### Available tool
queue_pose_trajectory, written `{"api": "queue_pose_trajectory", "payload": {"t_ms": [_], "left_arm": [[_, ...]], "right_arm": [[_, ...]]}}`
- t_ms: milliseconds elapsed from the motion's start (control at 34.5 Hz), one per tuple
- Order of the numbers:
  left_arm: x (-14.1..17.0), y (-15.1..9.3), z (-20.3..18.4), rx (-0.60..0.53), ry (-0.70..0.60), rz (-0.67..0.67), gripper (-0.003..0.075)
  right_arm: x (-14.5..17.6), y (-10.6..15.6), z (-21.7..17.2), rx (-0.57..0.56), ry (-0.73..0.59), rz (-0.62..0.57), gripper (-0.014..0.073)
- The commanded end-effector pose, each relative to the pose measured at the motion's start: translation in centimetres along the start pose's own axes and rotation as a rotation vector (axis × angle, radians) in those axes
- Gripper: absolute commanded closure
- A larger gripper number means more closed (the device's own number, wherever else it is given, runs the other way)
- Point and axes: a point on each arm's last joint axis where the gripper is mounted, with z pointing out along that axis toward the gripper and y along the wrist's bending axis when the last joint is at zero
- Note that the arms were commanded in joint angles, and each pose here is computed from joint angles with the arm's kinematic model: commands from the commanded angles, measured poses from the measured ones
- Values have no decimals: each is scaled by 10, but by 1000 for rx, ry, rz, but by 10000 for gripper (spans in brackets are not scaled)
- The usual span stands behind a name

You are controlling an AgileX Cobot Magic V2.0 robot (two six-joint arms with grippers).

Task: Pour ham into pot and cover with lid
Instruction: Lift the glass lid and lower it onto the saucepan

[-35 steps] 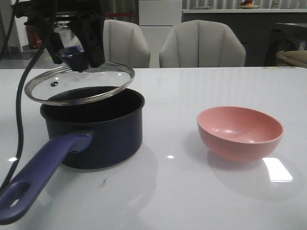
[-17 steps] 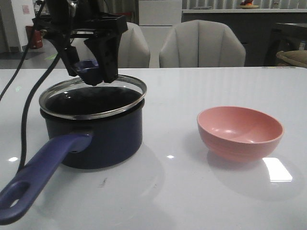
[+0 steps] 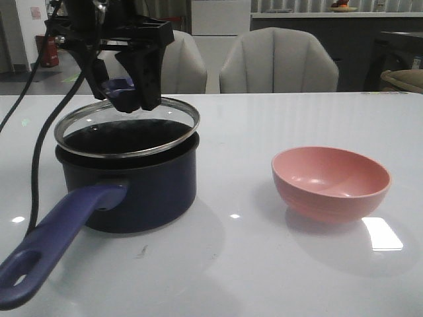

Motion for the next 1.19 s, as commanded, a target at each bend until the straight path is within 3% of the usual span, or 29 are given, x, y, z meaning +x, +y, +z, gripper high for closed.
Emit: {"api": "queue_pose_trajectory", "payload": {"t_ms": [0, 753, 1014, 1159], "left_arm": [[-8, -1, -31, -11, -127, 10, 349], [-4, -3, -15, 7, -29, 3, 341], [-3, -3, -15, 9, -18, 2, 122], [-3, -2, -19, -2, -13, 7, 117]], "right_arm": [[-14, -1, -1, 16, -82, -6, 433], [-14, -1, -1, 16, -82, -6, 433], [-14, -1, -1, 16, -82, -6, 433], [-14, -1, -1, 16, -82, -6, 433]]}}
